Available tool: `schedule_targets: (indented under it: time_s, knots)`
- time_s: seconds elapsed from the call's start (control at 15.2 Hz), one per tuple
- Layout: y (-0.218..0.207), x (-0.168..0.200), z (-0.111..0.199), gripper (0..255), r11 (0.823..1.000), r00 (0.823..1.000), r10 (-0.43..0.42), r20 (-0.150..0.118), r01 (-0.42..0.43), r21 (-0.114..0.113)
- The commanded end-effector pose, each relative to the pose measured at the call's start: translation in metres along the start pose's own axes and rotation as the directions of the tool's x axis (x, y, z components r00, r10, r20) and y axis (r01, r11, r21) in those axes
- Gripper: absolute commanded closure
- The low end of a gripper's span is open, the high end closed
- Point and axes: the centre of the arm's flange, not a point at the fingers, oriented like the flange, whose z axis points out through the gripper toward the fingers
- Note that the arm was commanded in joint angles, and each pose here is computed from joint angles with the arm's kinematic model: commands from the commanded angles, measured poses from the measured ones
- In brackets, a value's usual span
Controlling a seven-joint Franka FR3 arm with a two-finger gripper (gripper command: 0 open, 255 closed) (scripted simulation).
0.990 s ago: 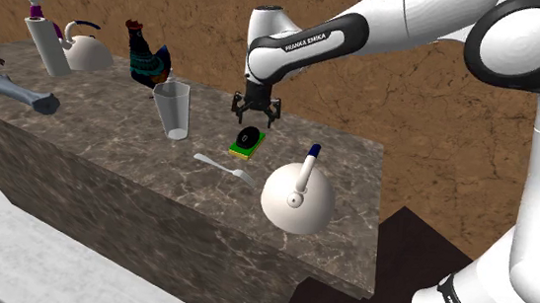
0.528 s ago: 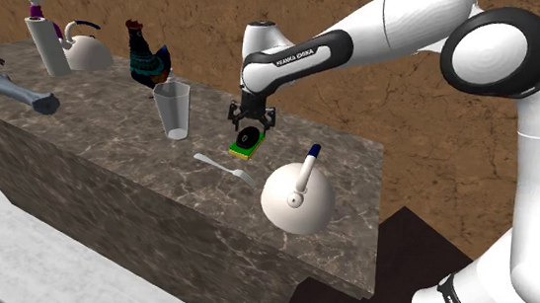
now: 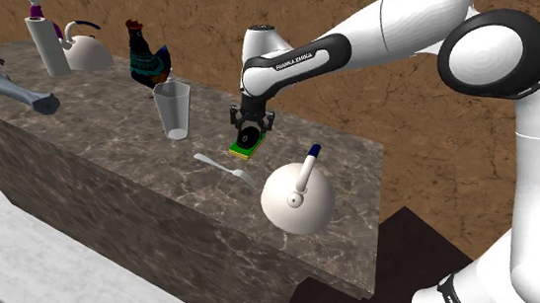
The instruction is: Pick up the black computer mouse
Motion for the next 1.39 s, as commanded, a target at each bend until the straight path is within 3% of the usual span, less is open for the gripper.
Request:
schedule_targets:
  time_s: [0.0,0.2,1.32]
  knots:
    - [0.0,0.0,0.0,255,1.0,1.0,0.0,0.0,0.0,0.0]
    - [0.0,0.0,0.0,255,1.0,1.0,0.0,0.0,0.0,0.0]
    - [0.0,0.003,-0.08,255,1.0,1.0,0.0,0.0,0.0,0.0]
